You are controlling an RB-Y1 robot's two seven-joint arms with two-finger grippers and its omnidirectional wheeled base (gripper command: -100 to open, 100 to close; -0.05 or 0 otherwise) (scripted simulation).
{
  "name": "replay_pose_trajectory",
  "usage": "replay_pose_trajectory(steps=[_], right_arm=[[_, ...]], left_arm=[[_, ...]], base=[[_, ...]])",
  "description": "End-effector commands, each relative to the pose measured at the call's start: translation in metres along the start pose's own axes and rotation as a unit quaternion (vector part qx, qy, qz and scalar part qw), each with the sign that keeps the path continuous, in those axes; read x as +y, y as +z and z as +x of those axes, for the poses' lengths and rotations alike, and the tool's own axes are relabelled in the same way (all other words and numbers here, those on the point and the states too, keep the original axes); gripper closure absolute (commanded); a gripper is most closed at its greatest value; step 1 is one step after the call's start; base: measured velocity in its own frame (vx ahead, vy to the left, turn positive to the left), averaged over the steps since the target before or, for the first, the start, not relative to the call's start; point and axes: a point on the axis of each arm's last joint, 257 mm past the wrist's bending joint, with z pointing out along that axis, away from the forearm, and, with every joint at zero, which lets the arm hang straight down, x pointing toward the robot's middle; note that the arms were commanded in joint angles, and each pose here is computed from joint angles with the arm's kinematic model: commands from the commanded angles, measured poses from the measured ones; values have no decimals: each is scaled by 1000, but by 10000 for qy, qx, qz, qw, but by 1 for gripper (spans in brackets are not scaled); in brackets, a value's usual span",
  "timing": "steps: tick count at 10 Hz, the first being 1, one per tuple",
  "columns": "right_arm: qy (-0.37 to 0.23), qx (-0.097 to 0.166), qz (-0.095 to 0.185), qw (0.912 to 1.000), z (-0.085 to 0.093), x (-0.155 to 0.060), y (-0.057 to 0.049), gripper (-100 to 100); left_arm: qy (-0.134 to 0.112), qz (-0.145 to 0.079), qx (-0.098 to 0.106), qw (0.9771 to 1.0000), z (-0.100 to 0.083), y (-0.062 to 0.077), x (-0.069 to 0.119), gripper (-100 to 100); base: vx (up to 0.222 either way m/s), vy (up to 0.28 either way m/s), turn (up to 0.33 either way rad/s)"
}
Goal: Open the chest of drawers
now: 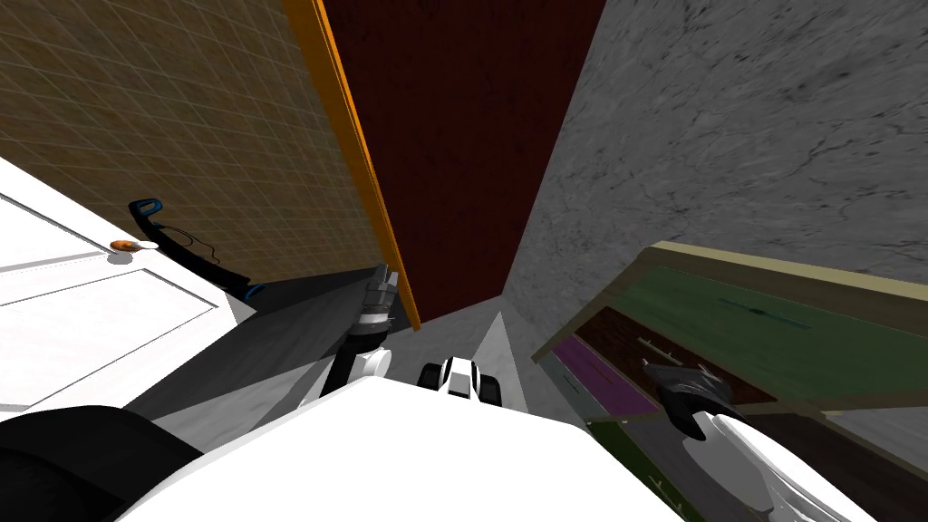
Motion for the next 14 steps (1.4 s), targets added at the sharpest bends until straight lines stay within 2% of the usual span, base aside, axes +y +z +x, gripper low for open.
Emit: replay_pose_trajectory(steps=[1, 2, 8, 9, 12, 14], right_arm=[[13, 14, -1, 10000, 0, 4, 0, -100], [13, 15, 1, 10000, 0, 4, 0, 100], [4, -25, -39, 10000, -1, 2, -1, 100], [-24, -1, -15, 10000, 2, -3, 0, -100], [-67, 40, 23, 10000, 7, -10, 1, -100], [-31, 62, 11, 10000, 7, -1, 0, -100]], left_arm=[[0, 0, 0, 10000, 0, 0, 0, 0], [0, 0, 0, 10000, 0, 0, 0, 0], [-3, 1, -1, 10000, 0, 0, 0, 0], [-1, 1, 0, 10000, 0, 0, 0, 0], [2, 0, 1, 10000, 0, 0, 0, 0], [0, 0, 0, 10000, 0, 0, 0, 0]], base=[[42, -49, 18], [8, -8, 0], [-53, 127, -8], [42, -73, -8], [69, -156, 4], [40, -101, 16]])
